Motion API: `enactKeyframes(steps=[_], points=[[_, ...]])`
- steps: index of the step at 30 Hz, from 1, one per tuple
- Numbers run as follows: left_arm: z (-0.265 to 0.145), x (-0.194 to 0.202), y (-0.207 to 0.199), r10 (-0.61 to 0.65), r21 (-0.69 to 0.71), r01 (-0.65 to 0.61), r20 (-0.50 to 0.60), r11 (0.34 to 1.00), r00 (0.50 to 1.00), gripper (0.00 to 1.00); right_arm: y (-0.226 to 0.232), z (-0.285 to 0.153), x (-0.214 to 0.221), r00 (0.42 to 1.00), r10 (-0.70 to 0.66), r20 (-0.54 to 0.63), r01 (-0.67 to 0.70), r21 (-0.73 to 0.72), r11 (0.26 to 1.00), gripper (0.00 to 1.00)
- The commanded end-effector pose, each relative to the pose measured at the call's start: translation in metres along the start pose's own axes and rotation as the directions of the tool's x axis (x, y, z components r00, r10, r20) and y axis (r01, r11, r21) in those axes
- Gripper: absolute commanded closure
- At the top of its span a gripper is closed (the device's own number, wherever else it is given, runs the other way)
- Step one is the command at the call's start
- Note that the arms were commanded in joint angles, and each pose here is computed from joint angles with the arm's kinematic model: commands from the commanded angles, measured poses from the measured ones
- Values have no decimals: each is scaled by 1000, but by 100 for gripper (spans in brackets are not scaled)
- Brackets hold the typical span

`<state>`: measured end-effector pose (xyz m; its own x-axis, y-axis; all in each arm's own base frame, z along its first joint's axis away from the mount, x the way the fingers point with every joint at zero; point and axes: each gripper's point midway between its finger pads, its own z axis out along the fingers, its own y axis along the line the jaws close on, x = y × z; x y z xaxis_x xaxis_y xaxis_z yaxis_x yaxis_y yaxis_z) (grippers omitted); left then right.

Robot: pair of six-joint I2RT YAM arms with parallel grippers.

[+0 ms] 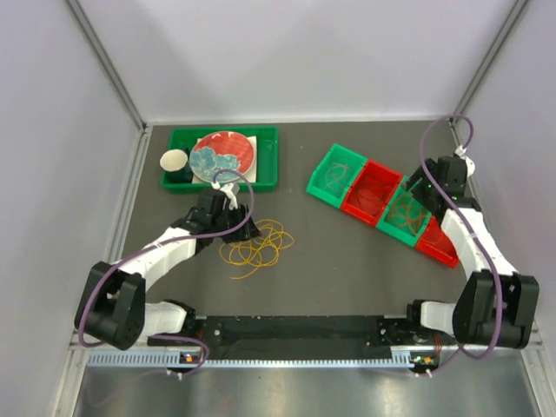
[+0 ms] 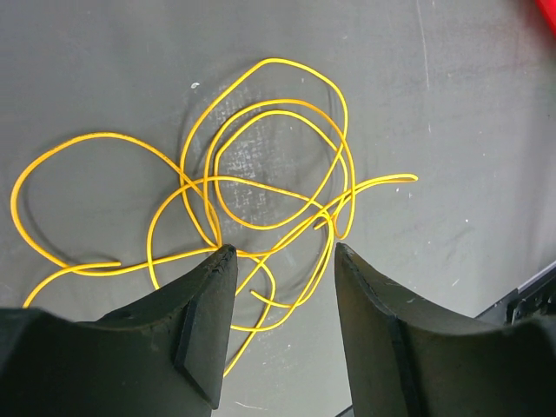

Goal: Untangle the cables

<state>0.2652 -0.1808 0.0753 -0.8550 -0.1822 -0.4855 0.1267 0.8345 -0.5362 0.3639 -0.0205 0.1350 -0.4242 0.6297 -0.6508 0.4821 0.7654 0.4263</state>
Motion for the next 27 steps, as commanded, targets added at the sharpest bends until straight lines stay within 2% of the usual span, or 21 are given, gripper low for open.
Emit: enactKeyframes(steps=[1,4,6,9,10,11,13,17,23,27], points=[[-4,-12,-14,17,62,-19,45,998,999,46,7,-31,-24,993,-113,44,113,0,994,25],[-4,-12,-16,16,73,-19,40,997,999,46,2,-38,-22,988,-153,18,152,18,988,23],[-5,-11,-15,17,72,-20,41,997,999,46,-10,-49,-22,987,-153,47,151,50,987,23],[-6,-10,-15,19,75,-22,46,997,999,47,-47,-59,-18,987,-124,105,109,141,984,32],[-7,-10,-15,20,75,-24,50,997,999,47,-51,-70,-24,981,-109,159,88,135,987,35],[-7,-11,-16,22,77,-26,52,997,998,46,-58,-71,-21,981,-106,161,83,141,987,36],[-8,-12,-17,23,80,-27,53,996,998,47,-79,-68,-9,988,-83,127,59,184,981,39],[-8,-14,-19,26,83,-31,57,996,998,47,-94,-61,10,992,-112,63,96,216,972,38],[-5,-12,-18,23,87,-27,48,996,999,47,-110,-56,16,994,-97,48,80,268,960,36],[-5,-13,-19,25,90,-29,46,996,999,47,-121,-52,20,997,-62,45,47,296,954,40]])
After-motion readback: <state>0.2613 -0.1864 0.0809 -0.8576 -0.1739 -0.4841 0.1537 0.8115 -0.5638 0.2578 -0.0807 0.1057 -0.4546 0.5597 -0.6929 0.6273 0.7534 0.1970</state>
